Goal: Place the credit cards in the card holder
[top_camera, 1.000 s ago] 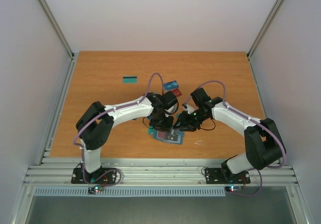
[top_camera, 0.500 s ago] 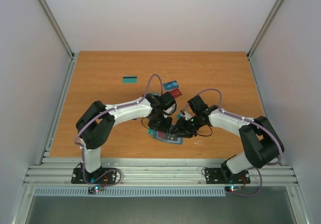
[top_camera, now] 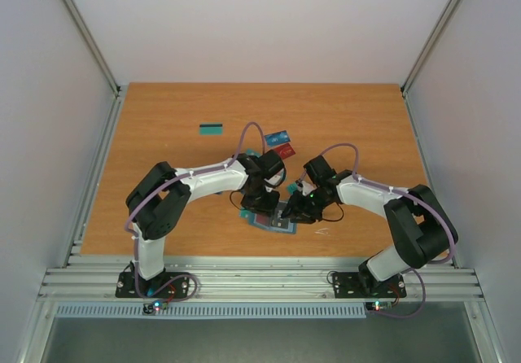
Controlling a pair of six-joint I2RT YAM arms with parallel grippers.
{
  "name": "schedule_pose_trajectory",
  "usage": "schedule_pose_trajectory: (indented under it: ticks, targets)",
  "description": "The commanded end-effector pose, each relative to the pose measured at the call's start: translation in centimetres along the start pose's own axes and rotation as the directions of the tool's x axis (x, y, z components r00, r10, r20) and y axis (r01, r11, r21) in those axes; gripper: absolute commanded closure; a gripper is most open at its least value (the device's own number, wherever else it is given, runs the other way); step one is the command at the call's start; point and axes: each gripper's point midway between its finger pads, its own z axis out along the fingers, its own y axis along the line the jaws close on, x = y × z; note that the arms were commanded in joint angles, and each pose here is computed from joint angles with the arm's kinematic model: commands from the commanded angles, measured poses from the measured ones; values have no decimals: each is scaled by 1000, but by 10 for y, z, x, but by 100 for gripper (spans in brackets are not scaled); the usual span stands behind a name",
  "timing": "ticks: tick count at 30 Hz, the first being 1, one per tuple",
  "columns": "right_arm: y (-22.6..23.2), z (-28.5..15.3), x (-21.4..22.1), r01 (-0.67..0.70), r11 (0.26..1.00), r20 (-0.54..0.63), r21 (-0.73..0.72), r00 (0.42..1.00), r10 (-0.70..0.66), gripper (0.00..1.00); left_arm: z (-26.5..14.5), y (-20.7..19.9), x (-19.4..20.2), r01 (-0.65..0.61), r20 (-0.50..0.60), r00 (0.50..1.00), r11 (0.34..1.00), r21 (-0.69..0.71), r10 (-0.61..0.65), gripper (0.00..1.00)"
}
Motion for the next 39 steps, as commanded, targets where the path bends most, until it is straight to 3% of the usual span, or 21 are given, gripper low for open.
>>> schedule_pose_trajectory:
  ticks: [1,22,39]
  targets:
    - [-8,2,-2,12,998,2,57,1000,-12,63,11,7,0,-11,-9,1000,1000,6,11,97]
    - [11,9,-6,15,998,-17,-62,1000,-16,59,34,27,16,21,-46,999,998,55,-18,99]
    - [3,11,0,2,999,-19,-48,1000,-3,58,41,36,22,26,-61,998,999,29,-24,99]
